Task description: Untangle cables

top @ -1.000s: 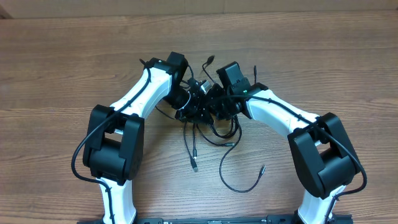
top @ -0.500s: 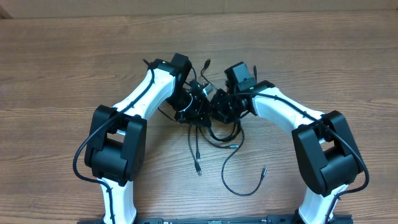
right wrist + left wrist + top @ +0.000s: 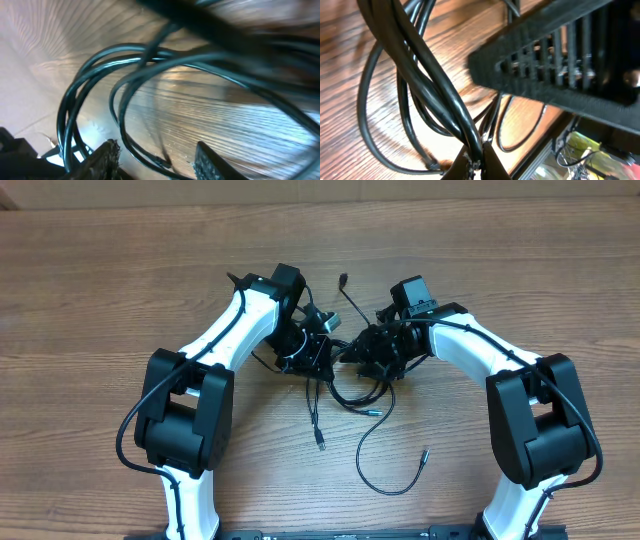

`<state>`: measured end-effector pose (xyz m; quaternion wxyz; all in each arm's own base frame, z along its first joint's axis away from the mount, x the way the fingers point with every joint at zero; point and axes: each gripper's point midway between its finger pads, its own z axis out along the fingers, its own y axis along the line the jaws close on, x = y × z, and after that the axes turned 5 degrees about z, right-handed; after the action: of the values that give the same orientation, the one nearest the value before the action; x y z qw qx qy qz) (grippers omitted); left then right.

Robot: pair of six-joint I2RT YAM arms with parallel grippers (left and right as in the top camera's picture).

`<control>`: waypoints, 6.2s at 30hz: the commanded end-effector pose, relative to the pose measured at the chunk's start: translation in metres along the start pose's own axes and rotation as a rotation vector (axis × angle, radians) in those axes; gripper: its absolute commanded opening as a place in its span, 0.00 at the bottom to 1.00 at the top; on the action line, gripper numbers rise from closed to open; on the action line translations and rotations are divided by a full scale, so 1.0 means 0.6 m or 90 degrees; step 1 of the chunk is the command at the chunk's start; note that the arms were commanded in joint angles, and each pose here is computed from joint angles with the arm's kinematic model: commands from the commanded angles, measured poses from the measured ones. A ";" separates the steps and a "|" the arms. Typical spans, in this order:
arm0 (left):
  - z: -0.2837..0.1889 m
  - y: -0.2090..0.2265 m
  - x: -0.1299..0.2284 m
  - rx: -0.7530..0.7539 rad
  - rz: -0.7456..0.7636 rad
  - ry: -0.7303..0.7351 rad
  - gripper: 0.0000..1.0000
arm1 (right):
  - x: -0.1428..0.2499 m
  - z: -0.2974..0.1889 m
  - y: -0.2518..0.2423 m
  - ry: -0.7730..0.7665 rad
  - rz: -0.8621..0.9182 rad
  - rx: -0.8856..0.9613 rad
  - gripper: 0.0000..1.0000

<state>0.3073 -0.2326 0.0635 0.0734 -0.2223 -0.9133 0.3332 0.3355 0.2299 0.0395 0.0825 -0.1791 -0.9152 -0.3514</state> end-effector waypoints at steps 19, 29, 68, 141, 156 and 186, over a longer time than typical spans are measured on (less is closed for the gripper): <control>-0.033 -0.055 -0.014 0.166 0.063 -0.047 0.04 | 0.010 0.013 0.035 0.026 -0.021 -0.066 0.50; -0.034 -0.060 -0.009 0.176 0.055 -0.041 0.04 | 0.011 0.021 0.052 0.017 -0.056 -0.081 0.51; -0.029 -0.041 0.000 0.132 0.115 -0.029 0.04 | 0.051 0.020 0.027 0.090 -0.176 -0.192 0.41; 0.030 0.056 -0.009 -0.074 0.004 -0.026 0.04 | 0.039 -0.003 -0.010 0.092 -0.145 -0.179 0.47; 0.020 0.043 -0.014 -0.020 0.072 -0.041 0.31 | 0.022 0.003 -0.025 0.070 -0.050 -0.135 0.39; 0.078 0.052 0.058 -0.293 -0.377 0.013 0.49 | 0.022 0.004 -0.031 0.068 -0.044 -0.124 0.39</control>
<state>0.2666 -0.2331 0.0160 0.1449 -0.0110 -0.9812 0.1272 0.3165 0.2247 0.0339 0.1017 -0.1321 -0.8743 -0.4558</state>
